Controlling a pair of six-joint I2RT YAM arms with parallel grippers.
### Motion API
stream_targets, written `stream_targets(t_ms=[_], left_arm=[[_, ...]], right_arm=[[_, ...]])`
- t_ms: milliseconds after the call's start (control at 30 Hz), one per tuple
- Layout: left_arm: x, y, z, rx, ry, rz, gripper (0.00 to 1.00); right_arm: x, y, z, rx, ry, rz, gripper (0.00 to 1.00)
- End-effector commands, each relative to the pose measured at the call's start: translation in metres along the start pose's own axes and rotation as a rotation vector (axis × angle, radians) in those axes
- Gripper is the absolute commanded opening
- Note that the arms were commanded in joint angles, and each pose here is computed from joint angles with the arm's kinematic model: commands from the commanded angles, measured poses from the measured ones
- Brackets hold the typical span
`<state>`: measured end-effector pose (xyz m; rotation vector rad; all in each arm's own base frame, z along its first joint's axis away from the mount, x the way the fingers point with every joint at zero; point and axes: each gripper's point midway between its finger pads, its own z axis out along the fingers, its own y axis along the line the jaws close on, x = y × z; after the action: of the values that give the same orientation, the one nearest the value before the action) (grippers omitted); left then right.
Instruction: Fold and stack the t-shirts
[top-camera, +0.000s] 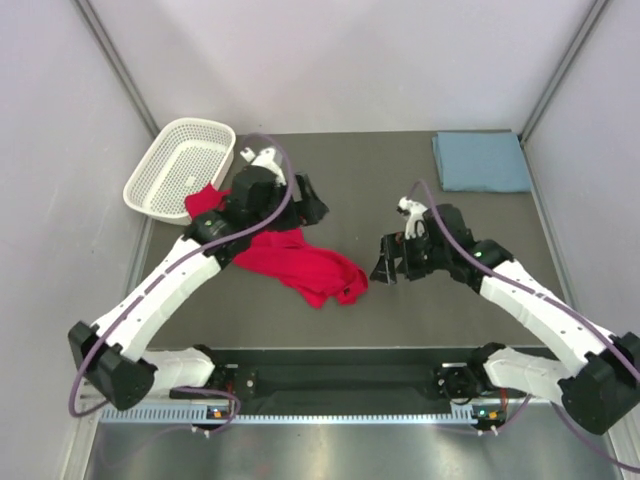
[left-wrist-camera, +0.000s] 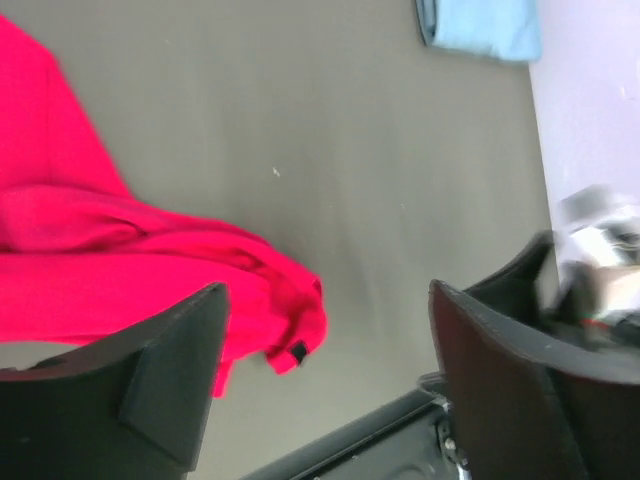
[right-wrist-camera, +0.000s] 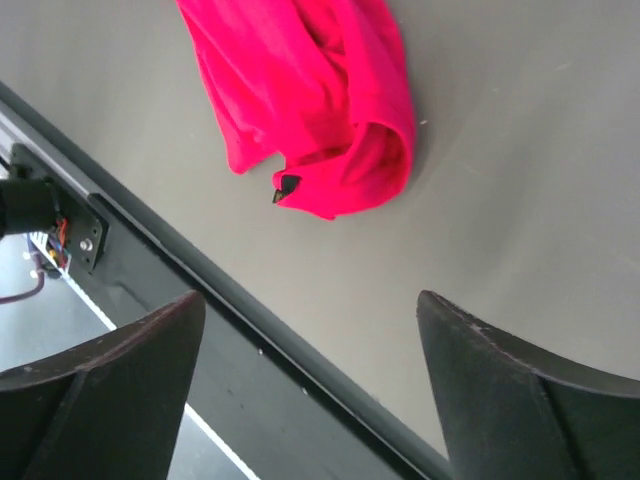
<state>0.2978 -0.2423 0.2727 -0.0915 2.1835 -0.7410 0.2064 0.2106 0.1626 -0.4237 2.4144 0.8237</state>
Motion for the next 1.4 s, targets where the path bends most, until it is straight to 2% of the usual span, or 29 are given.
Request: stream_targets(t_ms=[0,100,167,367,400,433,533,567,633,667,733,767,933,1000,1033,1100,1133,1167,1200,1233,1367], left_arm=[[-0.025,0.016,-0.023,0.028,-0.067,-0.025,0.82],[-0.015,0.065,-0.022,-0.033,-0.006,-0.139,0.77],[-0.004,0.081,-0.026,-0.068,0.025,-0.151,0.76],[0.001,0.093,-0.038,-0.113,0.013,-0.111,0.75],[0.002,0.094,-0.039,-0.117,0.012,-0.112,0.76],[0.003,0.095,-0.038,-0.118,0.015,-0.111,0.76],[0.001,0.096,-0.037,-0.125,0.014,-0.107,0.76],[0.0,0.096,-0.037,-0.13,0.013,-0.104,0.76],[-0.006,0.095,-0.039,-0.135,-0.001,-0.094,0.76],[-0.008,0.096,-0.04,-0.14,-0.007,-0.082,0.76],[-0.013,0.097,-0.042,-0.152,-0.014,-0.065,0.76],[-0.014,0.099,-0.042,-0.161,-0.012,-0.044,0.76],[-0.026,0.109,-0.042,-0.233,-0.009,0.046,0.73],[-0.029,0.111,-0.039,-0.237,-0.007,0.083,0.73],[-0.028,0.114,-0.032,-0.249,0.01,0.088,0.72],[-0.027,0.114,-0.023,-0.241,0.031,0.096,0.71],[-0.028,0.114,-0.015,-0.24,0.047,0.095,0.7],[-0.028,0.114,-0.01,-0.24,0.057,0.093,0.69],[-0.035,0.111,-0.007,-0.237,0.051,0.093,0.69],[-0.034,0.114,0.002,-0.247,0.074,0.086,0.69],[-0.039,0.117,0.016,-0.277,0.095,0.087,0.69]], right_arm=[[0.008,0.01,0.037,-0.056,0.022,0.038,0.86],[0.01,0.014,0.062,-0.072,0.061,0.092,0.84],[0.008,0.014,0.077,-0.075,0.062,0.155,0.85],[0.005,0.007,0.109,-0.046,0.079,0.302,0.78],[0.003,0.007,0.113,-0.042,0.08,0.306,0.77],[-0.003,0.008,0.115,-0.04,0.076,0.304,0.7],[0.004,-0.002,0.129,0.004,0.129,0.327,0.69],[0.009,-0.006,0.133,0.02,0.148,0.327,0.63],[0.008,-0.014,0.136,0.055,0.142,0.31,0.6],[0.008,-0.017,0.138,0.063,0.143,0.299,0.44],[-0.007,-0.025,0.136,0.09,0.111,0.28,0.22],[-0.01,-0.031,0.13,0.114,0.111,0.283,0.0],[-0.063,-0.098,0.068,0.293,-0.038,0.31,0.0],[-0.074,-0.126,0.051,0.335,-0.047,0.335,0.0],[-0.094,-0.132,0.044,0.342,-0.07,0.29,0.0],[-0.107,-0.158,0.053,0.38,-0.048,0.294,0.02],[-0.14,-0.167,0.047,0.392,-0.112,0.264,0.09],[-0.144,-0.181,0.059,0.42,-0.102,0.273,0.46],[-0.154,-0.187,0.061,0.438,-0.107,0.262,0.56],[-0.176,-0.183,0.053,0.45,-0.117,0.23,0.59],[-0.169,-0.163,0.044,0.501,-0.057,0.112,0.68]])
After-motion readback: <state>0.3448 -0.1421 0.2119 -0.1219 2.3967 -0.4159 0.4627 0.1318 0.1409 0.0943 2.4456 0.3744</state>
